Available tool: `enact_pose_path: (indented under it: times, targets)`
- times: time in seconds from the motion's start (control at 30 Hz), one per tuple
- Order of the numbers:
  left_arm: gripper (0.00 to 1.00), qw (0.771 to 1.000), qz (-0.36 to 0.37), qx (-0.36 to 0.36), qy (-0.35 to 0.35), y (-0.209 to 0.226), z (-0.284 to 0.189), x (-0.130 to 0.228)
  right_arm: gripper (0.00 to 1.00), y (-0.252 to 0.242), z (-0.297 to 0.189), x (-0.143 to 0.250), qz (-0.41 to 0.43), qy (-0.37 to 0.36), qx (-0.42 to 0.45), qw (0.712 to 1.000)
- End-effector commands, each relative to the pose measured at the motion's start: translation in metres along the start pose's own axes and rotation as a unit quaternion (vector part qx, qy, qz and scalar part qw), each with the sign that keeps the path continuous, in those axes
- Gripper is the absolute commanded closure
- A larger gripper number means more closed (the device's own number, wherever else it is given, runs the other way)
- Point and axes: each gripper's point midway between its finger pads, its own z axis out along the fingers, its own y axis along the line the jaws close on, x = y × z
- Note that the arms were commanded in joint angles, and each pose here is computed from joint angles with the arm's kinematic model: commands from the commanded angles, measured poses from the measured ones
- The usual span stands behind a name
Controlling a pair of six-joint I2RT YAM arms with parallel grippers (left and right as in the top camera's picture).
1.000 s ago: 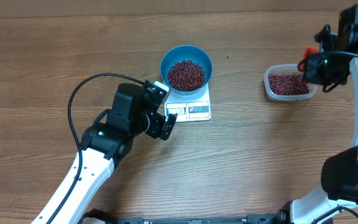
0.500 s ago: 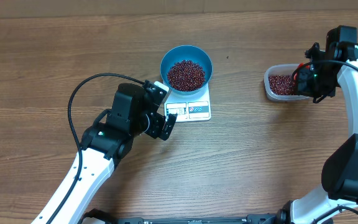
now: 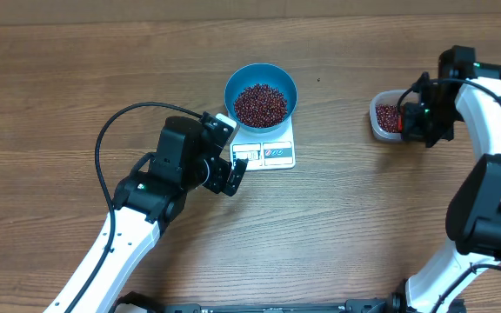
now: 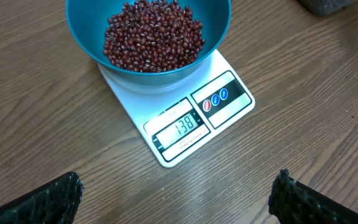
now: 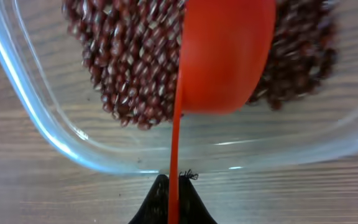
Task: Scoop item into bowl and weigh 150g on scale
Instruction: 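Dip the red scoop into the beans a sixth time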
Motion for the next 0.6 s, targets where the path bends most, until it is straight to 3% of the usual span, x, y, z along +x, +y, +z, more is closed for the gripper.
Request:
enact_pose_path:
  times: [0.0, 0.57]
  targets:
    - [0.0, 1.0, 0.003, 0.003, -0.009, 0.0, -0.002, -0.007, 0.96, 0.012, 0.014, 0.0, -0.012, 0.014, -0.014, 1.0]
    - [0.0, 1.0, 0.003, 0.003, -0.009, 0.0, -0.002, -0.007, 0.96, 0.039, 0.014, 0.003, -0.023, 0.021, -0.083, 0.996]
